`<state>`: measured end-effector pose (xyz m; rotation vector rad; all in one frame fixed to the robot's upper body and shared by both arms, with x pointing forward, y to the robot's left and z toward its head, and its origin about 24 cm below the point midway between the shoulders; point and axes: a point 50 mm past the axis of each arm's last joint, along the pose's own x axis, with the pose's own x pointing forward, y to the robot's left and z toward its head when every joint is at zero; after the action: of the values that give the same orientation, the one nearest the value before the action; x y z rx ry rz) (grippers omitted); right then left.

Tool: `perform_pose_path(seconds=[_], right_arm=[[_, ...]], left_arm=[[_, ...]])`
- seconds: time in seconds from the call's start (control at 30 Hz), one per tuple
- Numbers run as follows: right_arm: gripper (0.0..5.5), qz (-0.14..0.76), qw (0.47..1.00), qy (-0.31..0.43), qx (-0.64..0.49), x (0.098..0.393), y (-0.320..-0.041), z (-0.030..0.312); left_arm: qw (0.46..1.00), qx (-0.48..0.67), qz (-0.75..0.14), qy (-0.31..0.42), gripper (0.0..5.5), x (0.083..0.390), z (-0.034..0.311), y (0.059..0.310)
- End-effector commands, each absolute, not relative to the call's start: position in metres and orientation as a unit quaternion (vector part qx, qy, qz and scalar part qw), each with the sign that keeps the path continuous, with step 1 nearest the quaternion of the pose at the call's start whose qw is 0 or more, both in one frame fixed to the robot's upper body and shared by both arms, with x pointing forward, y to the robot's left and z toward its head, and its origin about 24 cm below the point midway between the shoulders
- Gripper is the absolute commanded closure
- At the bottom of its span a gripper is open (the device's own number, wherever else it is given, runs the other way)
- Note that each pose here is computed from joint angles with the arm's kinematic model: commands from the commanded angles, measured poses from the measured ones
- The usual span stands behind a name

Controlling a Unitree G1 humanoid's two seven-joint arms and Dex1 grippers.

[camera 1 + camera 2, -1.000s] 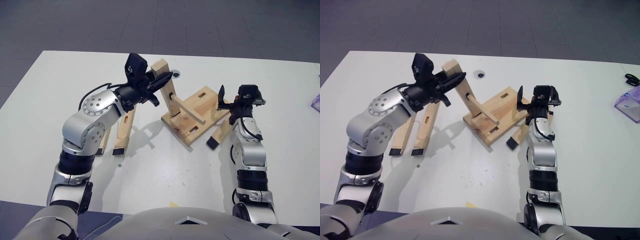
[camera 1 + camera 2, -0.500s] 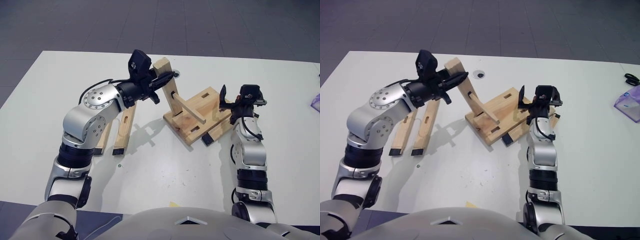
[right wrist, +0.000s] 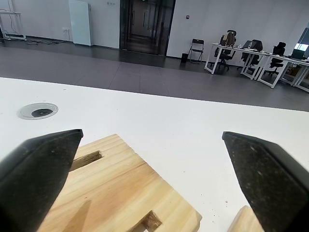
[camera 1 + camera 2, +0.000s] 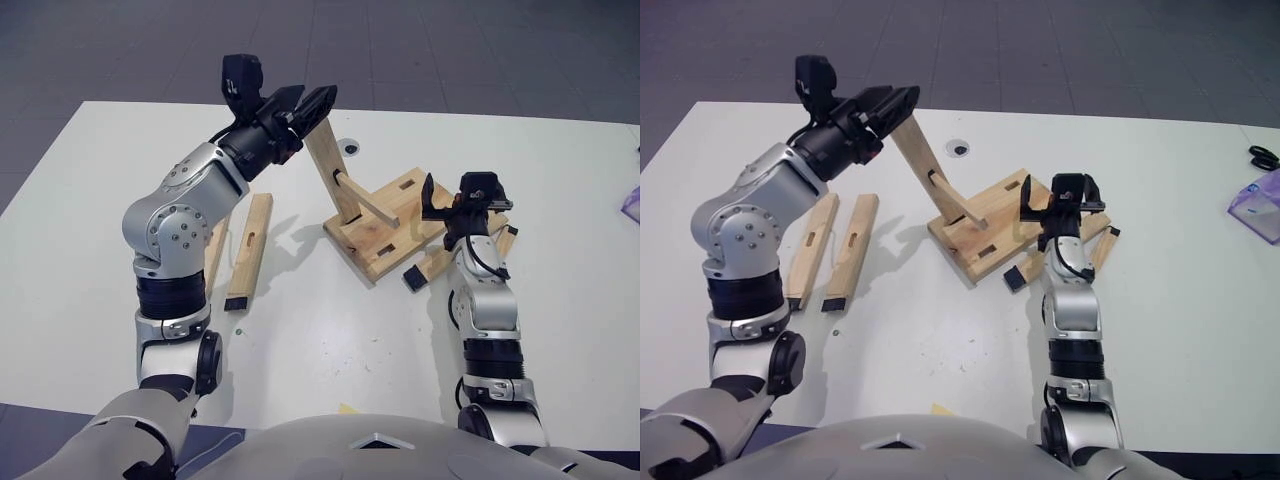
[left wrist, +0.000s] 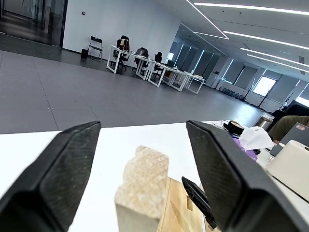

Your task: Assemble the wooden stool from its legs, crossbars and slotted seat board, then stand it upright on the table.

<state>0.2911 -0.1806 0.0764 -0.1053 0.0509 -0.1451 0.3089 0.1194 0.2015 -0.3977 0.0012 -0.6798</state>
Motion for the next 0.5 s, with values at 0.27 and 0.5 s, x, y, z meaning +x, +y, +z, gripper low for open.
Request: perform_pose_path(seconds=[0.27,0.5], right_arm=[[0.1,-0.068,0.995,0.032,-0.062,0.291,-0.179,0.073],[0.1,-0.06,0.996,0.033,-0.062,0.291,-0.174,0.073]], left_arm=[[0.913,-0.263,-0.284,-0.129,0.19,0.345,0.275,0.144],[0.902,-0.214,-0.375,0.017,0.12,0.358,0.208,0.077]])
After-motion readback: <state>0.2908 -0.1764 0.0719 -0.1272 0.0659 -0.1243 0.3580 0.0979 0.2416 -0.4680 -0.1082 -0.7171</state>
